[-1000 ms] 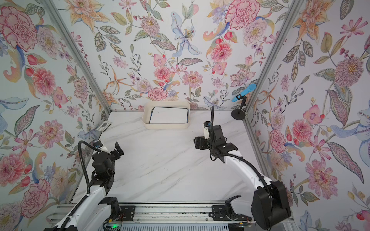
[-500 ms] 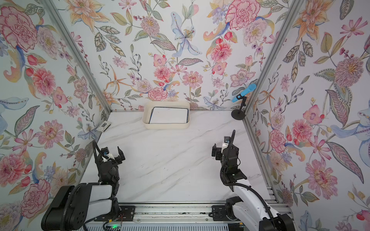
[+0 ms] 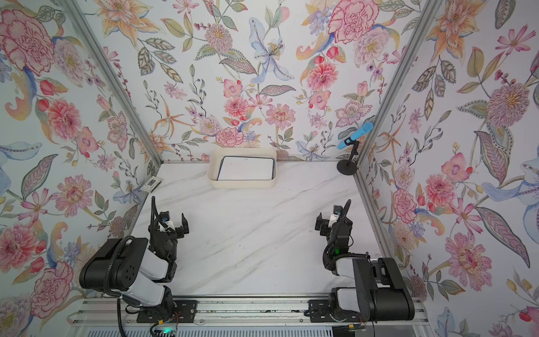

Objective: Put the whiteboard into the storage box
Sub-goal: Reset both arms

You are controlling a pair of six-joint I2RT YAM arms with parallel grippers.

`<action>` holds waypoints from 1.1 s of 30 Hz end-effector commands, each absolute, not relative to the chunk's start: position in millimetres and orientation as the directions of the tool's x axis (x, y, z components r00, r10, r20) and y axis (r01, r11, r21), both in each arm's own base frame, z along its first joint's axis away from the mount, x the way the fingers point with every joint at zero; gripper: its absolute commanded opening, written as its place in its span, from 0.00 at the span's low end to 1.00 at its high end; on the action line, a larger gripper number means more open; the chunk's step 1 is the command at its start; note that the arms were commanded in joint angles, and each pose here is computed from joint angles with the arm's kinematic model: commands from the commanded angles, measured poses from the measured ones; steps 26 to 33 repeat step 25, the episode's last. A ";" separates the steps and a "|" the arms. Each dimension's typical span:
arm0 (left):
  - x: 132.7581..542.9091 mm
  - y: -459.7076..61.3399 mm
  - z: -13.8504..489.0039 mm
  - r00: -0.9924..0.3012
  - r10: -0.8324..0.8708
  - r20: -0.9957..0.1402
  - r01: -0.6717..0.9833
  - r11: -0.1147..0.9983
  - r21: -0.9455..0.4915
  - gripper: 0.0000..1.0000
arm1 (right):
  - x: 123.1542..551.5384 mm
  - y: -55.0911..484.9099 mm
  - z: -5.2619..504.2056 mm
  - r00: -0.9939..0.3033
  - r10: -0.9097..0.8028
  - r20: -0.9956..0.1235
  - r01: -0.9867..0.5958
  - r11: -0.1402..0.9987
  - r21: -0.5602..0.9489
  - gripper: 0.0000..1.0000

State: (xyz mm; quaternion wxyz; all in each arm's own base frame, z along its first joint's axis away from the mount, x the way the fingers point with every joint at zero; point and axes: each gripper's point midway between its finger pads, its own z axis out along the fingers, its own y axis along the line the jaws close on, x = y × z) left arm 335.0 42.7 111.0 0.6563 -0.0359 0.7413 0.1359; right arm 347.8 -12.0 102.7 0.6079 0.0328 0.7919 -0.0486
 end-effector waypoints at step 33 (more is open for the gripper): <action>367.2 37.6 140.7 -0.071 0.166 -0.983 -0.224 0.958 0.178 1.00 | 381.9 4.5 109.3 -0.213 -0.079 -0.974 0.048 0.995 -0.091 1.00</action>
